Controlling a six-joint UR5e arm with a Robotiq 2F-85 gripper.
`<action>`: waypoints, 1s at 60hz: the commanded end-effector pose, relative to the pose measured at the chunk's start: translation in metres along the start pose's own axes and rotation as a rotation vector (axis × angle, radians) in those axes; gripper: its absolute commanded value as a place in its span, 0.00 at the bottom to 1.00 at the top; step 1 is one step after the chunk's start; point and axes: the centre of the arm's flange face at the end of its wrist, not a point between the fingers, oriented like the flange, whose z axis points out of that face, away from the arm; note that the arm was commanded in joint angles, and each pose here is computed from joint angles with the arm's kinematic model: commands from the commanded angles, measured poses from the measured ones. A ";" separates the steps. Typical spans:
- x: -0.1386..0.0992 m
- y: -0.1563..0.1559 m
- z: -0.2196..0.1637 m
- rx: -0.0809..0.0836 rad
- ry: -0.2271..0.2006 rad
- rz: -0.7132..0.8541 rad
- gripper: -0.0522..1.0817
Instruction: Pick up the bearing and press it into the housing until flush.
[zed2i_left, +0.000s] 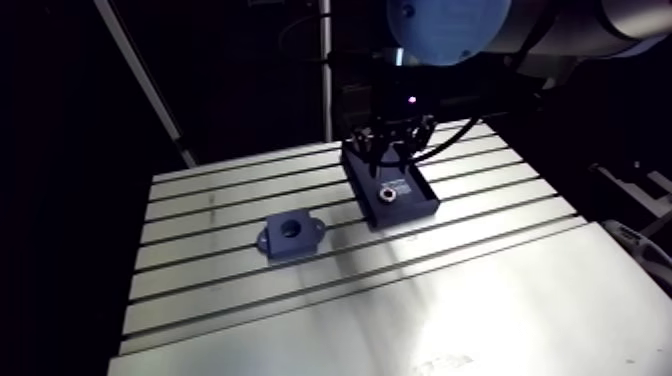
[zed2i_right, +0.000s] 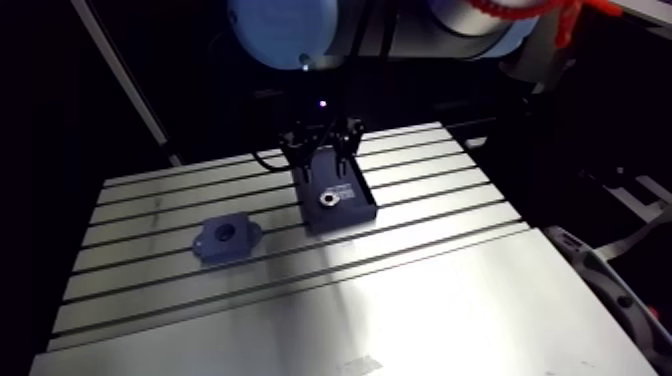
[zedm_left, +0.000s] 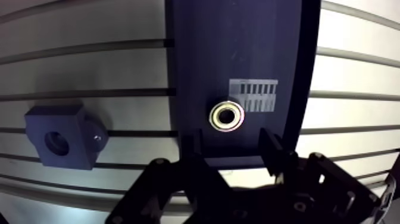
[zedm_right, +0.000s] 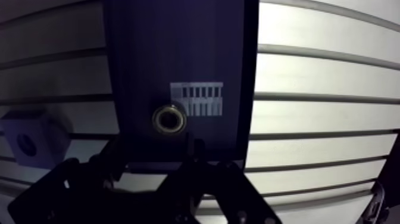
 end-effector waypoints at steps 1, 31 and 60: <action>-0.001 0.000 0.008 0.002 -0.012 0.001 0.41; -0.003 0.001 0.016 -0.002 -0.002 -0.001 0.41; -0.001 0.001 0.024 0.001 -0.011 0.004 0.41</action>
